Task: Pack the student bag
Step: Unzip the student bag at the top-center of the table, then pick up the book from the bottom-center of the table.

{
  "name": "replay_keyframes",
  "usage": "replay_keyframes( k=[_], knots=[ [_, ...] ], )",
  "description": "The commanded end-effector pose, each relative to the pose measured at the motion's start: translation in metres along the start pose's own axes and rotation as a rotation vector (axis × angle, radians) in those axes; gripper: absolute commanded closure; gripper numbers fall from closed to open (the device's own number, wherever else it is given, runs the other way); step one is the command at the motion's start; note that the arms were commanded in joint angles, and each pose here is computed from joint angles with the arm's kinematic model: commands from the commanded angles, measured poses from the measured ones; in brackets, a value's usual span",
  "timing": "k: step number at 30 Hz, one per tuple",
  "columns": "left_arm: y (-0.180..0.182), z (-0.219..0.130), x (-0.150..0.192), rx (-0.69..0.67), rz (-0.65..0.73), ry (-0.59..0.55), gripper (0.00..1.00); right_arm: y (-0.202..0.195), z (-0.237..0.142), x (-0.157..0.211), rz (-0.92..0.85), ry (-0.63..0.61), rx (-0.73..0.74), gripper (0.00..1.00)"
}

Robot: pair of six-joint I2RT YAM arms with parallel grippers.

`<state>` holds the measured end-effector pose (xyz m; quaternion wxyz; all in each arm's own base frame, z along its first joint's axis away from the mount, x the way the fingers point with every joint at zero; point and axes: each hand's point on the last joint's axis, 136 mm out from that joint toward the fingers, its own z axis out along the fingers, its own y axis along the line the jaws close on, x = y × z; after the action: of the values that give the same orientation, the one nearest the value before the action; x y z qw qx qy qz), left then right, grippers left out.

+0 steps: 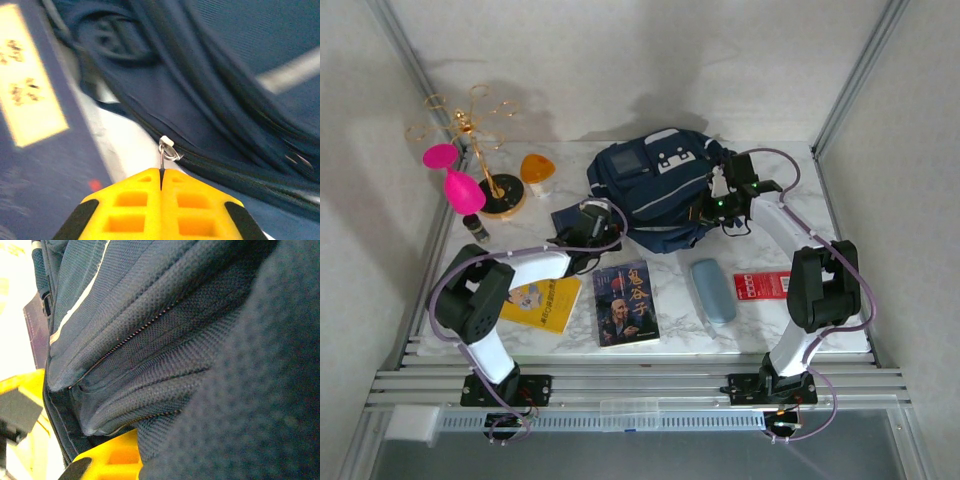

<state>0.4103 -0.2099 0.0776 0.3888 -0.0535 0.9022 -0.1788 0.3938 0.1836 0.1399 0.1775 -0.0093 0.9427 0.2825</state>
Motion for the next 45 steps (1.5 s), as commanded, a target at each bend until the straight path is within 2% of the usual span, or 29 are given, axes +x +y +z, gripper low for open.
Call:
replay_keyframes(
  k=[1,6,9,14,15,19,22,24,27,30,34,39,42,45],
  knots=[
    [0.035,0.013,-0.02,-0.095,-0.1,-0.041,1.0,0.023,-0.031,-0.04,-0.105,-0.148,-0.048,0.99],
    [0.023,0.028,-0.032,-0.04,-0.064,-0.036,1.0,0.043,-0.019,-0.038,-0.128,-0.123,-0.13,0.98],
    [0.013,0.023,-0.035,0.01,-0.06,-0.037,1.0,0.045,-0.008,-0.042,-0.112,-0.141,-0.126,0.98],
    [0.004,0.023,-0.029,0.058,-0.012,0.021,1.0,0.06,0.013,-0.046,-0.097,-0.144,-0.165,0.9],
    [0.0,0.021,-0.031,0.077,0.002,0.022,0.94,0.061,0.016,-0.045,-0.096,-0.144,-0.157,0.87],
    [0.0,0.0,-0.045,0.063,-0.014,0.0,0.77,0.048,0.028,-0.034,-0.088,-0.108,-0.081,0.64],
    [0.001,-0.023,-0.042,0.07,-0.065,0.001,0.69,0.041,0.016,-0.026,-0.094,-0.1,-0.024,0.42],
    [0.006,-0.039,-0.036,0.058,-0.104,0.009,0.64,0.042,0.004,-0.02,-0.098,-0.109,-0.019,0.34],
    [0.014,-0.065,-0.02,0.033,-0.166,0.03,0.58,0.033,-0.015,-0.007,-0.084,-0.1,0.052,0.23],
    [0.021,-0.087,0.001,0.004,-0.19,0.057,0.52,0.021,-0.023,0.009,-0.075,-0.054,0.134,0.17],
    [0.019,-0.111,0.038,-0.007,-0.232,0.123,0.47,0.042,-0.026,0.043,-0.106,0.002,0.103,0.12],
    [0.015,-0.137,0.089,-0.051,-0.275,0.208,0.45,0.065,-0.014,0.108,-0.08,0.085,0.019,0.12],
    [0.007,-0.145,0.121,-0.013,-0.31,0.27,0.44,0.076,-0.001,0.151,-0.072,0.139,-0.053,0.14],
    [0.011,-0.15,0.146,-0.046,-0.307,0.309,0.43,0.083,0.013,0.186,-0.053,0.19,-0.114,0.17]
  ],
)
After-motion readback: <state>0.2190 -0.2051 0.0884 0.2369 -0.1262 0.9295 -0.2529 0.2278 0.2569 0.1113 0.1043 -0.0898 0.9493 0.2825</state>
